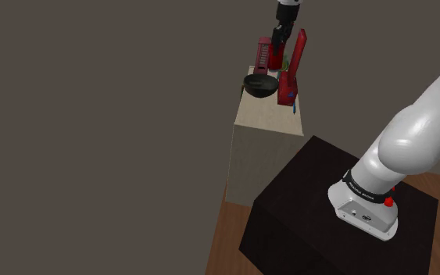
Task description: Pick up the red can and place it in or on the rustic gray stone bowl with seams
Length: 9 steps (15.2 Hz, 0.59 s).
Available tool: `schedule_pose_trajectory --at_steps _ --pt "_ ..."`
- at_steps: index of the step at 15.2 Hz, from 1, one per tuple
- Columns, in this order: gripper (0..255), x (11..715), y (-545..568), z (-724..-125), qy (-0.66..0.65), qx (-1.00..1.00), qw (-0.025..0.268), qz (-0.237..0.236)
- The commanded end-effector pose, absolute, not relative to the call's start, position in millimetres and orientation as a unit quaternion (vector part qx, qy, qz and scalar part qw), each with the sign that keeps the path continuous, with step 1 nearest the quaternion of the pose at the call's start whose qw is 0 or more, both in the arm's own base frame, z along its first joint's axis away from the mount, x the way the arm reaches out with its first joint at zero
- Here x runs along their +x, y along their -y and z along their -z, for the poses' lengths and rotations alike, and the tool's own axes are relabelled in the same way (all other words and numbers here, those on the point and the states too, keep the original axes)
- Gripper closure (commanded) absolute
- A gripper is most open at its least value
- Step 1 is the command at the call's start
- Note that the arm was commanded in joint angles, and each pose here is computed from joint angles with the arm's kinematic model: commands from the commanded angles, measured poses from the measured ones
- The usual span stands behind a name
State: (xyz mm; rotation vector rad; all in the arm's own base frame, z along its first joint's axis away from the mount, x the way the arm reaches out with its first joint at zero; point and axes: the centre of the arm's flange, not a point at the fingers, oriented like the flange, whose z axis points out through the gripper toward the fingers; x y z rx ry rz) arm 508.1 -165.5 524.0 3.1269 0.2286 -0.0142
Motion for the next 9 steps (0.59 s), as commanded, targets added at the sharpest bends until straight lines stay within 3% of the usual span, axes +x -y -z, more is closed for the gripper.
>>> schedule_pose_trajectory --at_steps 1,4,9 --pt "255 533 179 -528 -0.073 0.997 0.004 0.004" --pt "255 573 197 -534 -0.073 0.997 0.004 0.004" --pt "255 573 197 -508 -0.073 0.997 0.004 0.004"
